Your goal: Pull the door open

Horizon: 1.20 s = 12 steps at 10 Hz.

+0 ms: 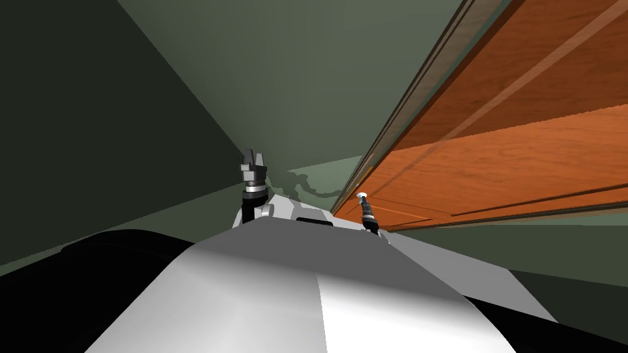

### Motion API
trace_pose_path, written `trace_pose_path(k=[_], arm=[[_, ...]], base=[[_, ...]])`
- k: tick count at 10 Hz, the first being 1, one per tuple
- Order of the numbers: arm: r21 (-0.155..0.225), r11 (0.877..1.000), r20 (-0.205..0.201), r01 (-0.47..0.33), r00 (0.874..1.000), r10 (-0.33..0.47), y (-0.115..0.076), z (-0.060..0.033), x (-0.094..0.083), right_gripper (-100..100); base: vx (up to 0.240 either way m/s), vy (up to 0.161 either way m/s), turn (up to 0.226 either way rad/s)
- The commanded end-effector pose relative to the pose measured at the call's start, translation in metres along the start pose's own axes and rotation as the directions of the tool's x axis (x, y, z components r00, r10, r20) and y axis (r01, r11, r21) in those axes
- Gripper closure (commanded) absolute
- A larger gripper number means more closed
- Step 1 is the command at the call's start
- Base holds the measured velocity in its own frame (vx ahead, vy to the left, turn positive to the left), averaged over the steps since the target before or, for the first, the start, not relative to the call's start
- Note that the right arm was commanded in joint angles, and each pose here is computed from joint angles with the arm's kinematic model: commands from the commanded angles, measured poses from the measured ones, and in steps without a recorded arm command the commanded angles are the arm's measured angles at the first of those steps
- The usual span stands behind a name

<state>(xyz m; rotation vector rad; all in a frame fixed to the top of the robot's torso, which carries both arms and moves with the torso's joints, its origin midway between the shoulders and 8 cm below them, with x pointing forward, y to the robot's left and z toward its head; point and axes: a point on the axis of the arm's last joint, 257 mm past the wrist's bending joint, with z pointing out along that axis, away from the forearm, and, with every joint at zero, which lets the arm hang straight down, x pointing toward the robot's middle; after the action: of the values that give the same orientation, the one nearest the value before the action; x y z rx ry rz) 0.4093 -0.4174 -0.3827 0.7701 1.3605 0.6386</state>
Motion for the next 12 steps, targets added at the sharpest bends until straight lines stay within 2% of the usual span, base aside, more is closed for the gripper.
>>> trace_pose_path(k=[1, 2, 4, 5, 6, 7, 8, 9, 10, 11, 12], arm=[[0.002, 0.998, 0.006, -0.064, 0.998, 0.064, 0.0007, 0.0004, 0.0017, 100], [0.002, 0.998, 0.006, -0.067, 0.998, 0.067, 0.0007, 0.0004, 0.0017, 100], [0.007, 0.989, 0.022, -0.149, 0.989, 0.149, -0.0002, 0.0017, -0.0006, 100], [0.007, 0.986, 0.022, -0.166, 0.986, 0.166, -0.0002, 0.0017, -0.0006, 100], [0.008, 0.978, 0.030, -0.209, 0.978, 0.208, -0.0007, 0.0024, -0.0018, 100], [0.008, 0.976, 0.030, -0.216, 0.976, 0.216, -0.0007, 0.0024, -0.0018, 100], [0.009, 0.965, 0.039, -0.263, 0.964, 0.262, -0.0012, 0.0030, -0.0029, 100], [0.009, 0.964, 0.039, -0.266, 0.963, 0.265, -0.0012, 0.0030, -0.0029, 100], [0.009, 0.950, 0.047, -0.313, 0.949, 0.312, -0.0017, 0.0036, -0.0041, 100], [0.009, 0.949, 0.047, -0.314, 0.948, 0.314, -0.0017, 0.0036, -0.0041, 100], [0.008, 0.932, 0.056, -0.362, 0.931, 0.361, -0.0023, 0.0042, -0.0052, 100]], base=[[-0.049, -0.019, 0.069], [-0.036, -0.021, 0.038], [-0.055, -0.032, 0.107], [-0.057, -0.024, 0.044], [-0.051, -0.022, 0.062], [-0.036, -0.017, 0.045], [-0.042, -0.016, 0.069], [-0.043, -0.018, 0.042], [-0.048, -0.022, 0.079], [-0.040, -0.020, 0.050], [-0.048, -0.017, 0.085]])
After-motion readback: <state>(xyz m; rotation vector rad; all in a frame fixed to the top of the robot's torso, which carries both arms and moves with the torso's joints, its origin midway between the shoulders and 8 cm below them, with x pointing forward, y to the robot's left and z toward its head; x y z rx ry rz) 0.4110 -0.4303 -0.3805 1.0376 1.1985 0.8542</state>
